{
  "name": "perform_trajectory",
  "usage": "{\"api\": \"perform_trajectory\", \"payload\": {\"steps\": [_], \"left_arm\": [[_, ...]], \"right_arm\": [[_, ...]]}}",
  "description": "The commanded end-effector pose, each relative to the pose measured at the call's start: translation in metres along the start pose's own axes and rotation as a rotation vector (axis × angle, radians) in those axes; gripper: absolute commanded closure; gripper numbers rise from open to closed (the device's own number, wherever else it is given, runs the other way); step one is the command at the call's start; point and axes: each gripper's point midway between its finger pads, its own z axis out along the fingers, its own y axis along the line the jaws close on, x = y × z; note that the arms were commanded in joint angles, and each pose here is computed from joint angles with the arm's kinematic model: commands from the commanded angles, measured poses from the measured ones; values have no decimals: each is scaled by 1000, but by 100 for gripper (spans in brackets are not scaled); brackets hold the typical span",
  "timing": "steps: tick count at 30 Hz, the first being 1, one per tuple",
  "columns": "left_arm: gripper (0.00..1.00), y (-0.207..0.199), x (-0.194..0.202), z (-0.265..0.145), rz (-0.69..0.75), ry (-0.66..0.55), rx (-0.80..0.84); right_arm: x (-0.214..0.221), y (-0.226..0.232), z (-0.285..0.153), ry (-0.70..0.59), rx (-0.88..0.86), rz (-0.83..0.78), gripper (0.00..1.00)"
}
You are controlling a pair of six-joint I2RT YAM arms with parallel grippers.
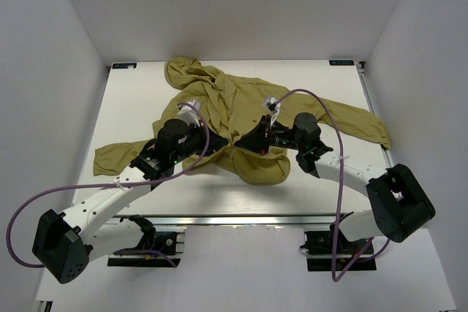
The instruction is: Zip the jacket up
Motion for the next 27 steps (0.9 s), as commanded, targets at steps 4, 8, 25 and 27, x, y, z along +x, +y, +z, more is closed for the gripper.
{"api": "perform_trajectory", "payload": {"steps": [4,8,25,27], "left_arm": [[100,-9,-12,-6,5,-37,21],[100,-10,-12,-6,4,-36,29],[100,-12,-12,-7,-4,-43,39],[100,-12,-12,-7,-1,-43,39]], "right_arm": [[-12,9,-2,-38,-9,-47,100],[-9,8,-3,-25,-2,-40,100],[1,6,0,13,1,-38,100],[0,5,0,6,10,-42,100]]}}
